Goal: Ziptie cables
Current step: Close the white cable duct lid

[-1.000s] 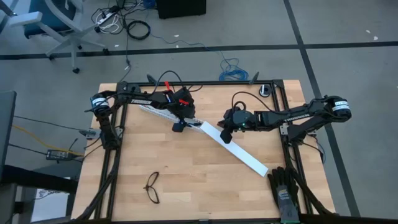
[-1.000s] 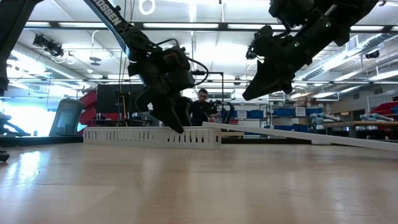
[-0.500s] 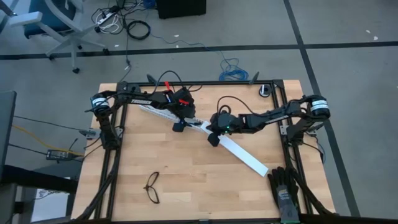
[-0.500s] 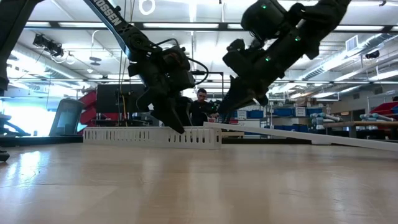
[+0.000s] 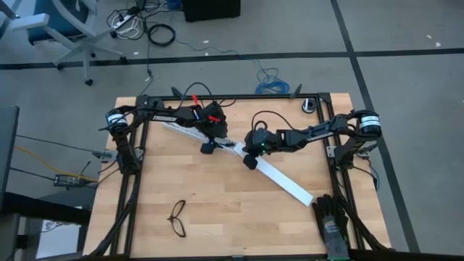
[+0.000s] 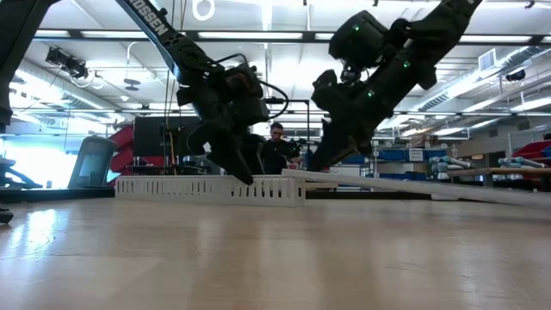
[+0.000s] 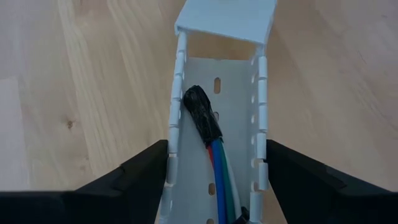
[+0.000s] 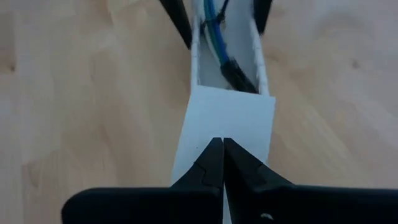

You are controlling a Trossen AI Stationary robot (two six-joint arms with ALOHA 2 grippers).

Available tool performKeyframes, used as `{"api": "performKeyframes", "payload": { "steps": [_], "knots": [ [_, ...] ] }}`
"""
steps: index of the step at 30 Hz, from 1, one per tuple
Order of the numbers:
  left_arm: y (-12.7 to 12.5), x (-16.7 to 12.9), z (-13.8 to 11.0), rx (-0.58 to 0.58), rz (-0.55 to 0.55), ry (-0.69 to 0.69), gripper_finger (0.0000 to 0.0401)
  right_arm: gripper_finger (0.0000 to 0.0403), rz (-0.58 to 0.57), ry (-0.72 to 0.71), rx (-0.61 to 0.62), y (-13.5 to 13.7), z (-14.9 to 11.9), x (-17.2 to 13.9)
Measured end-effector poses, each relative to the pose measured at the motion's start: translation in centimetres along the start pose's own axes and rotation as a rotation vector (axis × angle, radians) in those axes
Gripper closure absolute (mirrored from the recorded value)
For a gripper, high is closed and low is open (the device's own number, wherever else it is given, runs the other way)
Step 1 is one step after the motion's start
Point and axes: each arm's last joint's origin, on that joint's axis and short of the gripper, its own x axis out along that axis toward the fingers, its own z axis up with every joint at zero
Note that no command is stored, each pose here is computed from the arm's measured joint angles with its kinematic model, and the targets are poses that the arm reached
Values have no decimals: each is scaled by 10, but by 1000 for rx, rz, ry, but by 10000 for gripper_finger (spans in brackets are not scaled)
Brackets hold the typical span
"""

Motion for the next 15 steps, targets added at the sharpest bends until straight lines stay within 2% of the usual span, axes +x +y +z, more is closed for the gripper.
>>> {"api": "performKeyframes", "payload": {
  "steps": [7, 15],
  "knots": [
    [-3, 1, 1, 8, -8, 4, 148, 403, 69, 17, -46, -5, 5, 12],
    [-2, 1, 2, 15, -2, 3, 157, 403, 68, 18, -88, -10, 10, 14]
  ]
}}
